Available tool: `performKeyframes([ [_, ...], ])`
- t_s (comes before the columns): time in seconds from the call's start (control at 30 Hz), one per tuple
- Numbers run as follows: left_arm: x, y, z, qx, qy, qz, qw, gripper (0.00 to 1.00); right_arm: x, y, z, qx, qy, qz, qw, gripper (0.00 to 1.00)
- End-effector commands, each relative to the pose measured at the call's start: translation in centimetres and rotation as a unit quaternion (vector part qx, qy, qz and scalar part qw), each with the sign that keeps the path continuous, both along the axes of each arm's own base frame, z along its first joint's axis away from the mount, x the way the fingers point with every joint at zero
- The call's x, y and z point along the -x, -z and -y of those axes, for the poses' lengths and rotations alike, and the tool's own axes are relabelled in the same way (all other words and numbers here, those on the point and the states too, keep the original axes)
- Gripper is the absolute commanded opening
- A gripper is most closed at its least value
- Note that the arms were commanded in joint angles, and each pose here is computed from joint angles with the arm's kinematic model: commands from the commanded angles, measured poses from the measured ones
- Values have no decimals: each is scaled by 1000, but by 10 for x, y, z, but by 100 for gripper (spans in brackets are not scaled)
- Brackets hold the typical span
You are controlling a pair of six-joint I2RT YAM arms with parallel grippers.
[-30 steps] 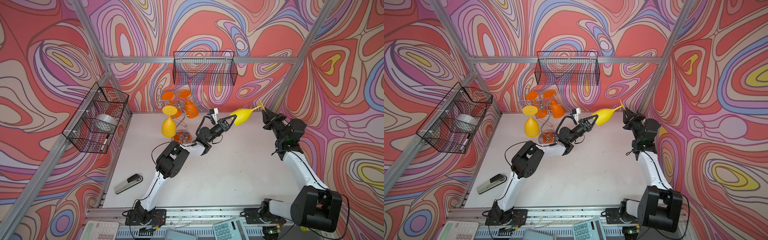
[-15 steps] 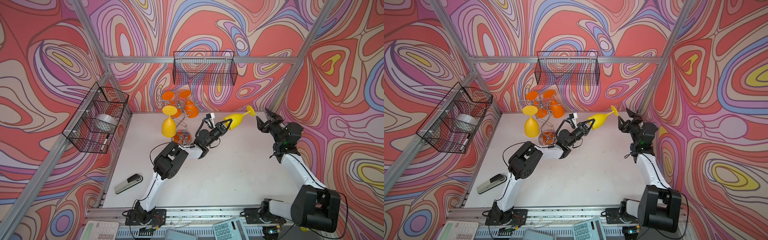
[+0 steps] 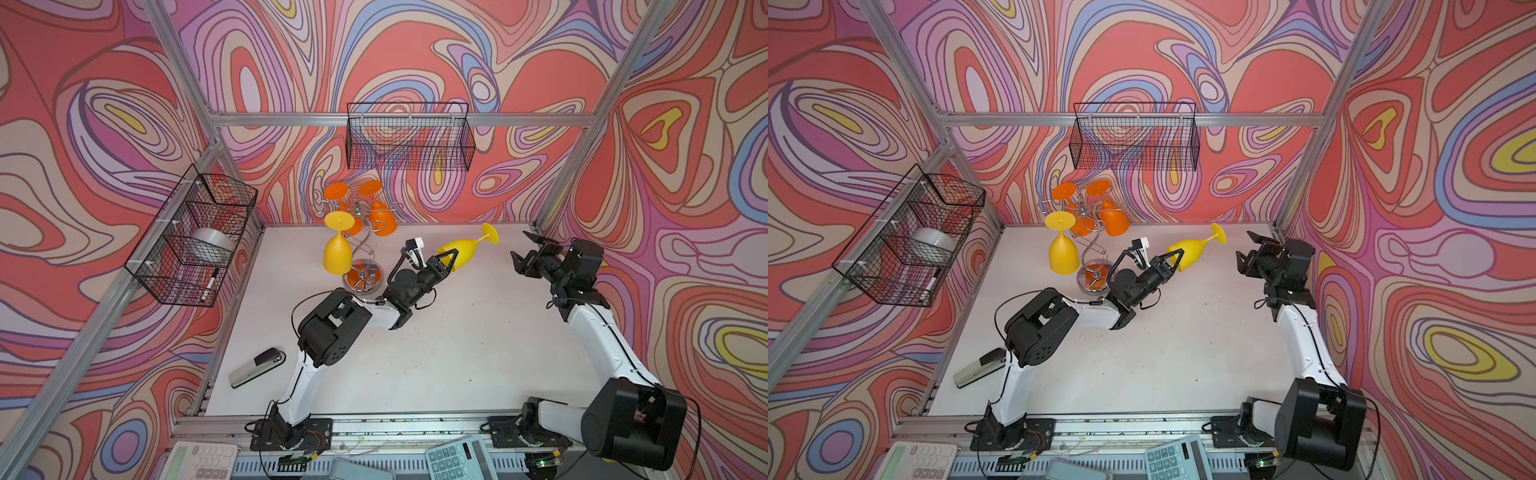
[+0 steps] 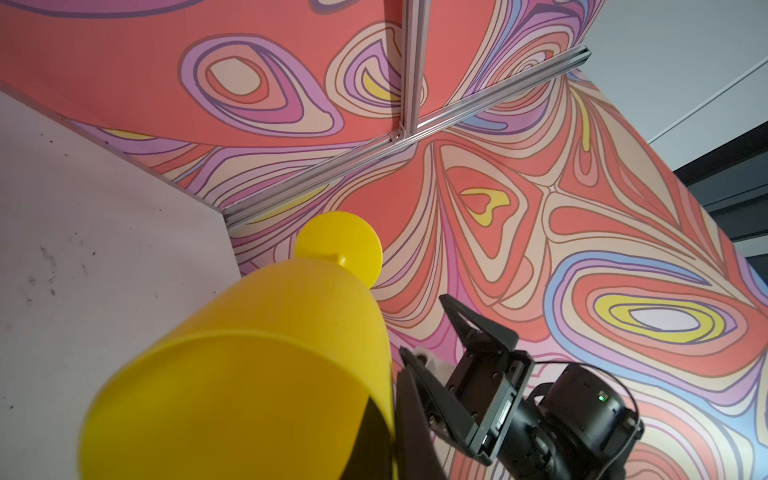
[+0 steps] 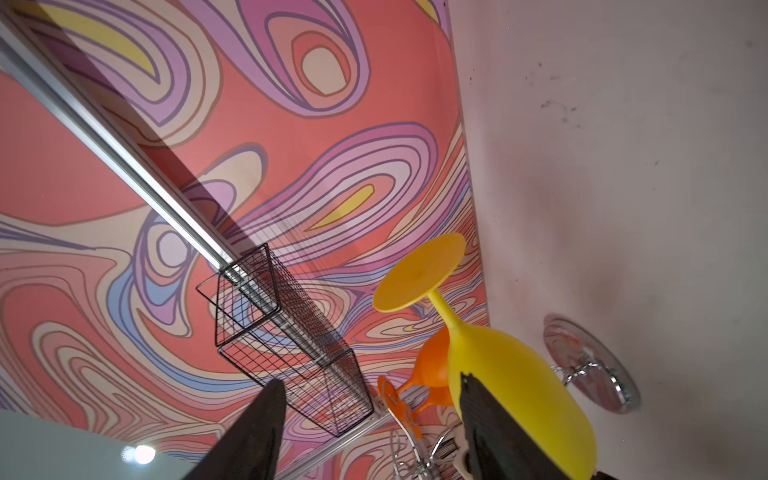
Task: Take the wine glass off the wine glass rack
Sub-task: 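Carry the yellow glass with the left gripper while the right gripper withdraws, then lower the yellow glass with the left gripper onto the table beside the rack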
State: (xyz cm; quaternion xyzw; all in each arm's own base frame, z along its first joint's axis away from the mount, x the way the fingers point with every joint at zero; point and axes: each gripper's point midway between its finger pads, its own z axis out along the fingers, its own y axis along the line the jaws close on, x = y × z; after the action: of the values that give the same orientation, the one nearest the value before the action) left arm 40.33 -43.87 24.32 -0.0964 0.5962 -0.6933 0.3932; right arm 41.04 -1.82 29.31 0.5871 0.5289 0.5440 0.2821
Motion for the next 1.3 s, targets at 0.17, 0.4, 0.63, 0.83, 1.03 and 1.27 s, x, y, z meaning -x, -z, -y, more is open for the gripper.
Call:
performKeyframes([
  [0.17, 30, -15, 17, -89, 19, 14, 996, 0, 25, -55, 32, 357, -22, -17, 934, 77],
  [0.4, 48, -11, 32, -241, 54, -5, 969, 0, 38, -70, 37, 516, -72, -13, 853, 86],
  [0.63, 74, -27, 42, -455, 93, 17, 885, 0, 56, -59, 54, 593, -79, -61, 799, 94],
  [0.83, 75, -33, 24, -546, 96, 16, 832, 0, 65, -49, 65, 626, -82, -97, 770, 95],
  [1.03, 77, -28, 4, -643, 106, 27, 758, 0, 69, -44, 74, 641, -77, -119, 755, 94],
  [1.27, 83, 4, -21, -722, 130, 17, 680, 0, 63, -33, 73, 634, -85, -121, 759, 93],
])
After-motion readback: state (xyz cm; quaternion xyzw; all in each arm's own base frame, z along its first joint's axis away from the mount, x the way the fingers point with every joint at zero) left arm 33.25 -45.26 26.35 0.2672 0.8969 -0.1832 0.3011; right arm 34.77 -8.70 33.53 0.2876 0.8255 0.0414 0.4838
